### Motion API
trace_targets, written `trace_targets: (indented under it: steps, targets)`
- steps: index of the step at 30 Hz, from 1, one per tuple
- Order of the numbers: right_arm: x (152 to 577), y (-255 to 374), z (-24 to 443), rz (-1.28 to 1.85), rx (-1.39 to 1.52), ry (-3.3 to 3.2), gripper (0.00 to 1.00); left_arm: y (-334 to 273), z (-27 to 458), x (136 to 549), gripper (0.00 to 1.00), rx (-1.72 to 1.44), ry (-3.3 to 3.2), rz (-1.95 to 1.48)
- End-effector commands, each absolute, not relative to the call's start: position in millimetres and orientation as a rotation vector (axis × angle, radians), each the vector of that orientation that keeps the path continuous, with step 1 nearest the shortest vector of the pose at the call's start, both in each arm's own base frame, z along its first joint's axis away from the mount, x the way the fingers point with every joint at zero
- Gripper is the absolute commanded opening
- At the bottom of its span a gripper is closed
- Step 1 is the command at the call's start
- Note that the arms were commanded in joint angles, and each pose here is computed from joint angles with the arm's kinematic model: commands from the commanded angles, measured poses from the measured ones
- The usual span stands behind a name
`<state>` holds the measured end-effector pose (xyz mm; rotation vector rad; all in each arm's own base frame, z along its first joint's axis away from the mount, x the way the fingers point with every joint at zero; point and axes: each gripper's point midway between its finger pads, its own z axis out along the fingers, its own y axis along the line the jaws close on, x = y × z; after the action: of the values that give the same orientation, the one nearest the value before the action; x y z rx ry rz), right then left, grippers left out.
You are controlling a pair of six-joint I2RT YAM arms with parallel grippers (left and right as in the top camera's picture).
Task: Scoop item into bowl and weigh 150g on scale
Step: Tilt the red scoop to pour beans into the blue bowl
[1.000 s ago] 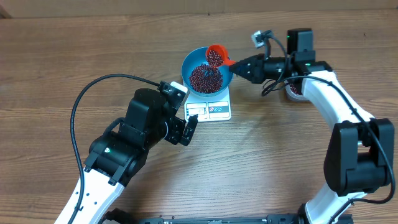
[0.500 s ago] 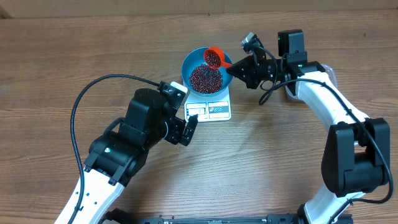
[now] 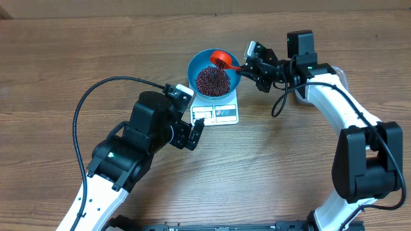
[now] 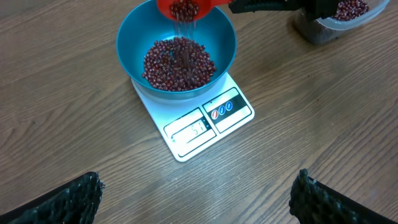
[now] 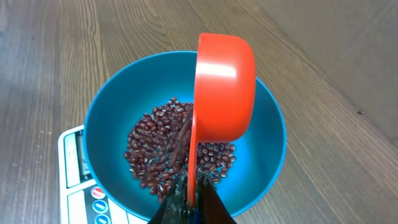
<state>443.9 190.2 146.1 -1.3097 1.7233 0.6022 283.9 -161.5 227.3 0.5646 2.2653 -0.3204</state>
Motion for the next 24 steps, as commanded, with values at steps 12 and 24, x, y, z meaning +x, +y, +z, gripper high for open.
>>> trace_targets:
  steps: [12,24]
  targets:
    - [449.0,191.2,148.9,0.5,-1.403,1.615,0.04,-162.5,226.2,284.0,0.99,0.556,2.272,-0.339]
    - [444.2,198.1,172.6,0.637,-1.303,1.632,0.04,-162.5,226.1,284.0,1.0,0.556,2.272,-0.339]
